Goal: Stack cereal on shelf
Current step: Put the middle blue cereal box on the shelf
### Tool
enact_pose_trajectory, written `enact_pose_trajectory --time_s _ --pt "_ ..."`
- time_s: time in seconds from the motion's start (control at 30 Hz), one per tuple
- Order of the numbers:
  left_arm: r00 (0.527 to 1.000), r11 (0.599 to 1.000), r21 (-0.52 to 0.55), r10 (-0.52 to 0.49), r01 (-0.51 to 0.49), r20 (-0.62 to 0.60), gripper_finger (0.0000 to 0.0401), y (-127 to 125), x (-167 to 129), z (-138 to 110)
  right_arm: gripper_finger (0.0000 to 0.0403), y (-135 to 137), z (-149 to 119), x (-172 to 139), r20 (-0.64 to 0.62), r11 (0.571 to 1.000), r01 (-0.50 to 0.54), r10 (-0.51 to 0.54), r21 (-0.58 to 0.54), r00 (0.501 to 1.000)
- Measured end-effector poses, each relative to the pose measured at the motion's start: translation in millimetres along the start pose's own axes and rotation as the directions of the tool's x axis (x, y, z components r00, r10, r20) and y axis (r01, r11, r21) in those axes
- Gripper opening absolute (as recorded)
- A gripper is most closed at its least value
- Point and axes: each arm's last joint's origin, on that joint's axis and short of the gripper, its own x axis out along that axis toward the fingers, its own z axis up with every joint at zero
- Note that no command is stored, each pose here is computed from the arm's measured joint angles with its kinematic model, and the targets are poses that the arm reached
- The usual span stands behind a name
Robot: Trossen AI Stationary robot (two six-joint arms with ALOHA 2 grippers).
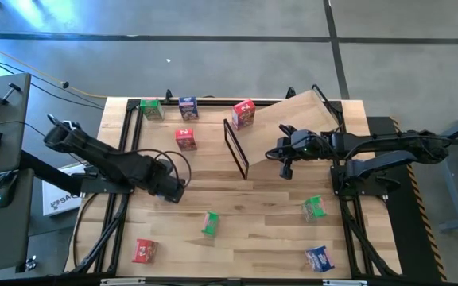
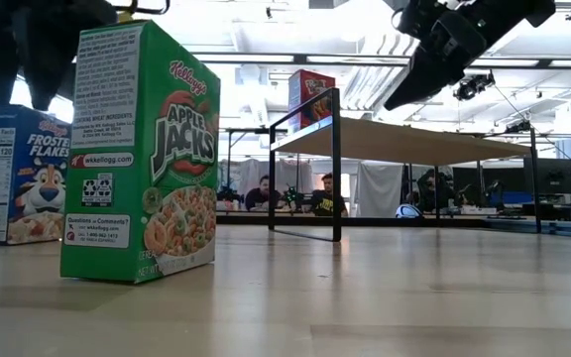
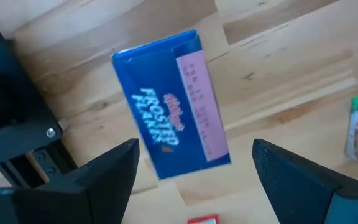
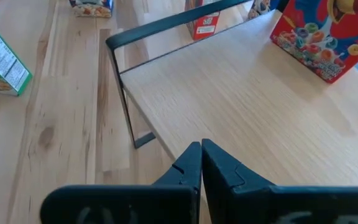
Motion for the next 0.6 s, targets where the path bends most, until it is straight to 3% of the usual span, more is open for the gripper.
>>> enact_pose_trajectory --time_s 0.2,0.33,0.6 --pt "0.998 0.998 -0.011 0.055 -0.055 0.035 0.0306 3 15 -3 0.0000 0 -2 0 -0.017 1.000 -0.003 0.003 -0.002 1.000" --pt "0.995 0.999 0.002 0.040 -0.041 0.092 0.0300 5 22 -4 0.0000 0 -2 0 -0.022 1.000 -0.003 0.003 -0.002 1.000" --pt "0.988 0.996 0.087 0.018 -0.031 0.152 0.0231 3 23 -3 0.0000 0 -2 0 -0.023 1.000 -0.003 0.003 0.022 1.000"
